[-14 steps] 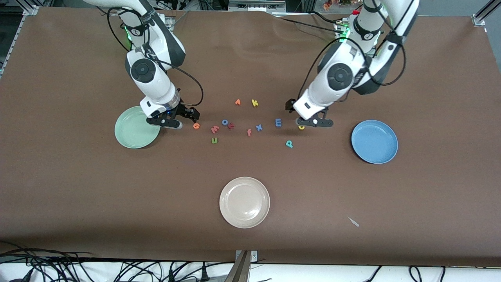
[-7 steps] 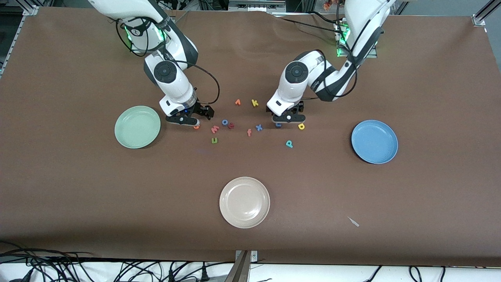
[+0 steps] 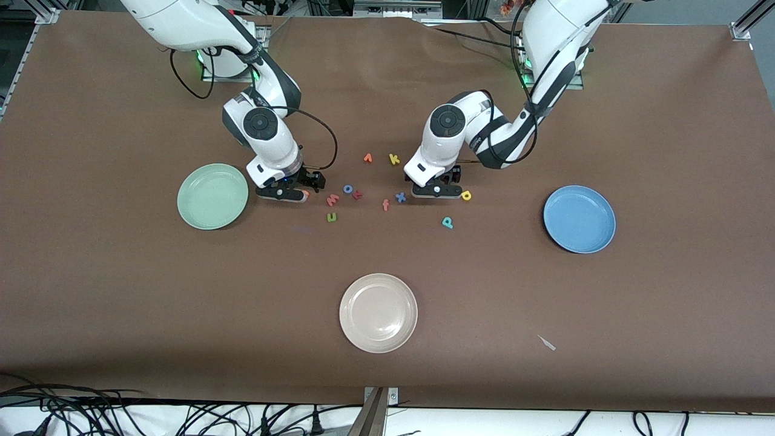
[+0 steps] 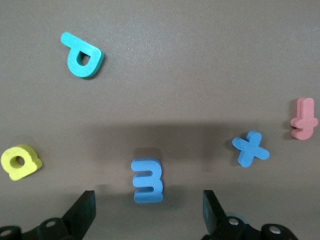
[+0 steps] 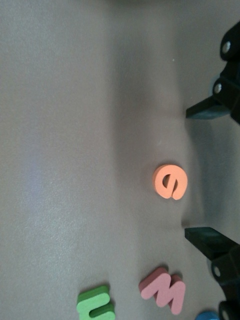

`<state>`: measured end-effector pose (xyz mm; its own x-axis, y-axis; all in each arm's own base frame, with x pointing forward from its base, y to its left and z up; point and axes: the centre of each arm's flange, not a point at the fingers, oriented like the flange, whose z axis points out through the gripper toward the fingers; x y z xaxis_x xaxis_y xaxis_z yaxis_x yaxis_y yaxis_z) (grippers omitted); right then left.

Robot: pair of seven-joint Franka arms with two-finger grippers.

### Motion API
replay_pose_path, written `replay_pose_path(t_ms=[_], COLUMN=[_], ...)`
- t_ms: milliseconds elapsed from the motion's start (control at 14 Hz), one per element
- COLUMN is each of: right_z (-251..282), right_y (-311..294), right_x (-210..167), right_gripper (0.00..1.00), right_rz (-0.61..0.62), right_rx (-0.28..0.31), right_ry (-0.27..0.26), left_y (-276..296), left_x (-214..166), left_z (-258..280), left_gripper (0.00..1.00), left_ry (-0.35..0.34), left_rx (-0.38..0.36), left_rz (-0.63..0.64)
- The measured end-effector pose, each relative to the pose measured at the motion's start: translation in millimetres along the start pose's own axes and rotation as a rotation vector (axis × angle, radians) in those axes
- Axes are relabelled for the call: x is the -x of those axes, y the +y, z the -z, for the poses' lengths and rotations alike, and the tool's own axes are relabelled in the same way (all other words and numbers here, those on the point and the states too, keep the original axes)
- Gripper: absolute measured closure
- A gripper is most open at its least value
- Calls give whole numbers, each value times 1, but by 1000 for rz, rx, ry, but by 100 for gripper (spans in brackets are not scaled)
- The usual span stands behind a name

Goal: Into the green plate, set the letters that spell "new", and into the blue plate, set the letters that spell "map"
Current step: 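Grasp the orange e and the blue 3 with both grippers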

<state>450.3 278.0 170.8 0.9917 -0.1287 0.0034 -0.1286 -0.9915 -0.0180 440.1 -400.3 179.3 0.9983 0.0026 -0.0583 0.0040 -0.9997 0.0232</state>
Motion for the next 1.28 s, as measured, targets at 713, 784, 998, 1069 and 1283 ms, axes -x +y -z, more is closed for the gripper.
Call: replay_pose_path(t_ms=[713,784,998,1069,1283], right_z=[11,11,11,11,10], right_y=[-9,-9,-9,-9,-9], right_x=[-10,-10,-10,-10,-9], right_gripper=[18,18,26,26,32], right_rz=[61,62,62,62,62], right_rx=[2,2,2,3,3], right_ry=[51,51,51,52,49], left_y=[-3,-2,-2,-2,-1], left_x=[-1,-2,-5,-6,-7], left_z=[-9,-9,-8,-8,-7], left_gripper=[44,47,51,51,63], left_ry=[-6,0,12,13,16], left_rx=[-13,-16,-21,-21,-18], left_rz=[-8,-16,-26,-25,-25])
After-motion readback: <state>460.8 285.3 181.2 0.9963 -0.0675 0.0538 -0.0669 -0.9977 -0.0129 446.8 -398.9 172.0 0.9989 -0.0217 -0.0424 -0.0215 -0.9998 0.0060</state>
